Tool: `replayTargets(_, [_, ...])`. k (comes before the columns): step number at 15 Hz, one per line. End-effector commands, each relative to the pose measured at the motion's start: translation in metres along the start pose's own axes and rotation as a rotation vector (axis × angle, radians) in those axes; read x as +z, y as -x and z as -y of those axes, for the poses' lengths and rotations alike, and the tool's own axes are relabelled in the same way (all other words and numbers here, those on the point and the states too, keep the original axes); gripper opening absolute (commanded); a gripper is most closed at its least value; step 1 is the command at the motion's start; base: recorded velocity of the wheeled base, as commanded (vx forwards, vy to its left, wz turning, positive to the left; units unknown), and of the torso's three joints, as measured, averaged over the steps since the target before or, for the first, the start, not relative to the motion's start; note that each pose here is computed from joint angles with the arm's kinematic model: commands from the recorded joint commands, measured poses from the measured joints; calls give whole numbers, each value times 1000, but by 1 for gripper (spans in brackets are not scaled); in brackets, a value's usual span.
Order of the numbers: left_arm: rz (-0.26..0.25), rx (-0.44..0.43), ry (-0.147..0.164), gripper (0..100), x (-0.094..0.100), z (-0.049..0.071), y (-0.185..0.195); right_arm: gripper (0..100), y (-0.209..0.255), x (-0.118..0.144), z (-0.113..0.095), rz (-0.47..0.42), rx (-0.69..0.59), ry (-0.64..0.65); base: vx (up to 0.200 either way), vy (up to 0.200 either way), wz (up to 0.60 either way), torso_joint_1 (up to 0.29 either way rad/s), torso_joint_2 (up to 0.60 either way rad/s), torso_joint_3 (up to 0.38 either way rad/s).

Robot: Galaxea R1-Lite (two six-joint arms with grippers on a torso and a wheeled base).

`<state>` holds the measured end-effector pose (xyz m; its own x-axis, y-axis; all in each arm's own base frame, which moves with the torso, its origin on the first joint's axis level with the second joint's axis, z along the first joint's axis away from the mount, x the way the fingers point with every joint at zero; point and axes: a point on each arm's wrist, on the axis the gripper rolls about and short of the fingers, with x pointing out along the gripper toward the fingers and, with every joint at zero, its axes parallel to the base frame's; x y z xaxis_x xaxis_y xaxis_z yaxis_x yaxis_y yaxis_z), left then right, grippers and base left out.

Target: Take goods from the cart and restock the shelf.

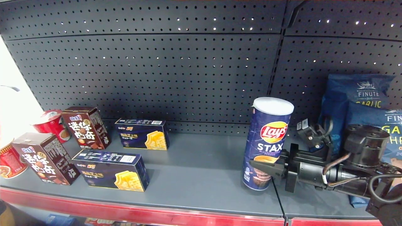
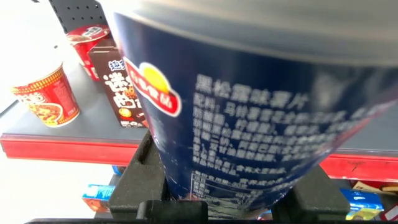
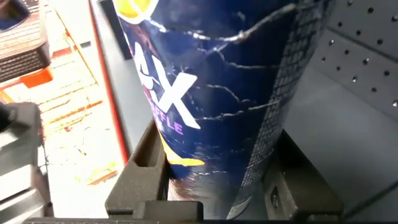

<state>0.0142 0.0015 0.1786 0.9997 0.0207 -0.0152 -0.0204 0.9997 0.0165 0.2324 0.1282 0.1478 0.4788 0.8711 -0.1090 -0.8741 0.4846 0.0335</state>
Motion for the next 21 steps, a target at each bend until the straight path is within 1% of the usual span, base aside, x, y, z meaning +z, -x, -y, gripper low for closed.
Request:
replayTargets(1, [4, 4, 6, 0, 0, 0, 1, 0, 10, 0, -8, 2, 2, 2, 0, 0, 0, 0, 0, 0])
replayTargets(4, [12, 6, 12, 0, 0, 0, 2, 0, 14, -9, -13, -31, 13, -15, 0, 0, 0, 0, 0, 0])
replayTargets(9, [7, 9, 11, 0, -3, 0, 2, 0, 6, -27, -10, -18, 15, -10, 0, 0, 0, 0, 0, 0])
replayTargets(10, [6, 22, 12, 0, -4, -1, 3, 0, 4, -30, -9, -22, 17, -11, 0, 0, 0, 0, 0, 0])
replayTargets(17, [-2, 24, 11, 0, -8, -1, 3, 0, 1, -32, -7, -30, 16, -14, 0, 0, 0, 0, 0, 0])
replayTargets(18, [-2, 24, 13, 0, -8, -1, 3, 0, 1, -34, -7, -35, 16, -17, 0, 0, 0, 0, 0, 0])
replayTargets(19, [-2, 24, 25, 0, -8, -1, 3, 0, 0, -36, -6, -37, 16, -19, 0, 0, 0, 0, 0, 0])
replayTargets(21, [-2, 24, 25, 0, -8, -1, 3, 0, -3, -39, -4, -27, 15, -11, 0, 0, 0, 0, 0, 0])
